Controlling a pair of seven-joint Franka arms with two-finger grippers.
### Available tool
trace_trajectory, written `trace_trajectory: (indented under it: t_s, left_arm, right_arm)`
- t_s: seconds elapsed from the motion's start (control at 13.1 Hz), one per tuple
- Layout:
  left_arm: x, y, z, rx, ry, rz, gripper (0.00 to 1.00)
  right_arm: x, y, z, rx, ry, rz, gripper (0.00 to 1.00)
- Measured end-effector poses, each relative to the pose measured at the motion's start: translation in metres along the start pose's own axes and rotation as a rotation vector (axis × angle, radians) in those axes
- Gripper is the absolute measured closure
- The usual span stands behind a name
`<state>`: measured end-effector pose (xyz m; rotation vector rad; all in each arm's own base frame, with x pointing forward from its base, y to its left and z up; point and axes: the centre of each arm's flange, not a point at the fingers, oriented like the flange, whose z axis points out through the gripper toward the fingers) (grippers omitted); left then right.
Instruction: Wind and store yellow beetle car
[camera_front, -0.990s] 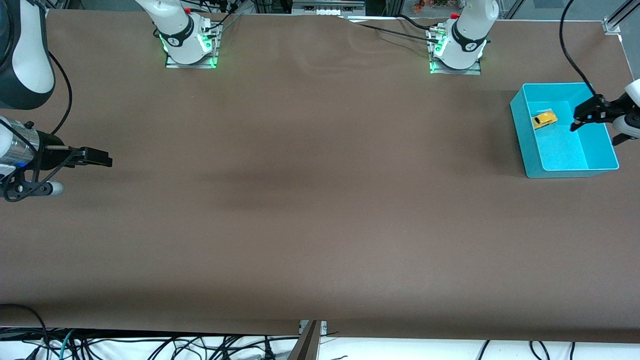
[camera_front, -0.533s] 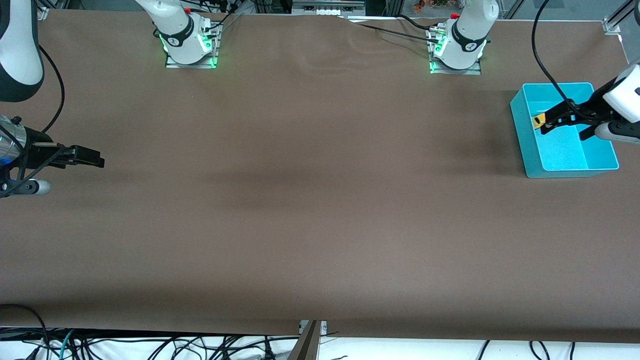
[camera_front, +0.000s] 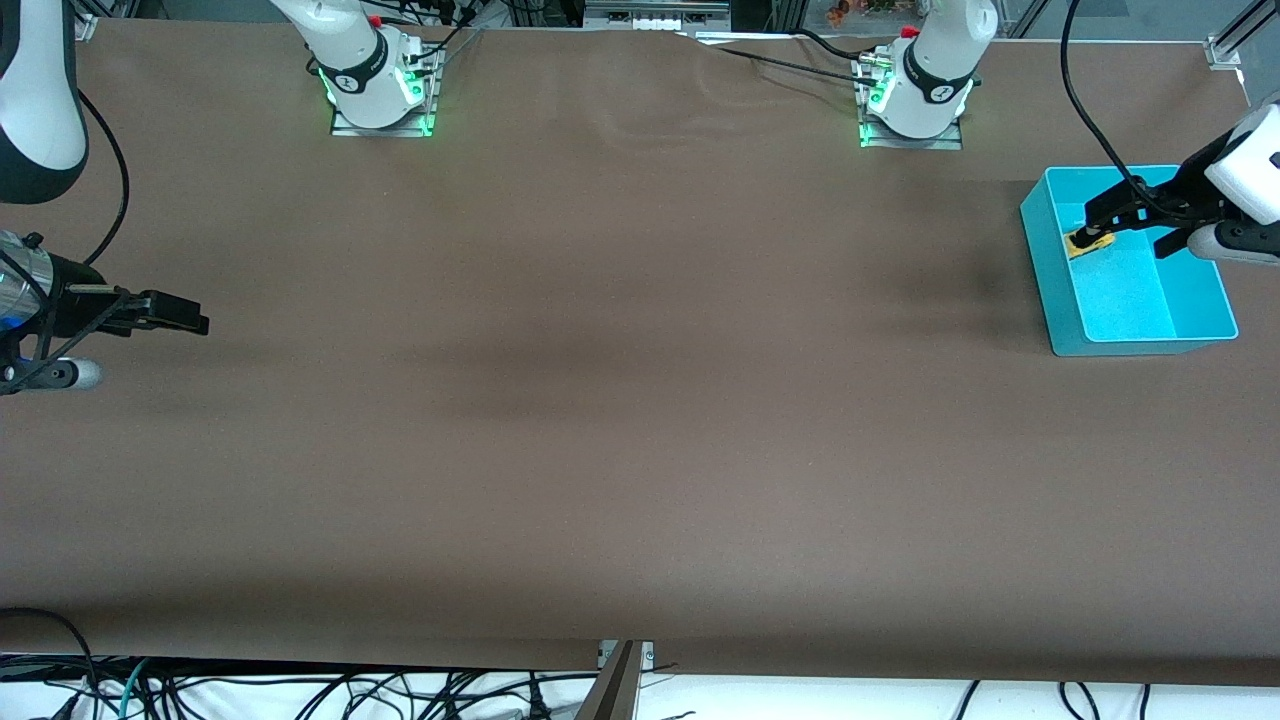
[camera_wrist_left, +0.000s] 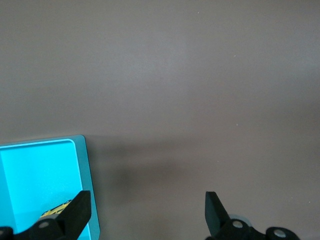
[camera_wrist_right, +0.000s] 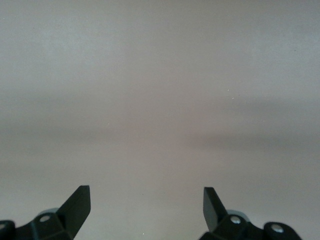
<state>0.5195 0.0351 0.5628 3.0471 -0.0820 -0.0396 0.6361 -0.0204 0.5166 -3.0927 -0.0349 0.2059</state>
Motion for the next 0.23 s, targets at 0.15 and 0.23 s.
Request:
trace_trajectory:
  t_s: [0.15, 0.23]
  left_arm:
    - [0.0, 0.0, -0.002, 0.021, 0.0, 0.006, 0.0]
    - [0.0, 0.004, -0.01, 0.038, 0.003, 0.017, 0.0]
  right_arm:
    - [0.0, 0.0, 0.0, 0.0, 0.0, 0.0, 0.0]
    - [0.0, 0.0, 0.0, 0.0, 0.0, 0.0, 0.0]
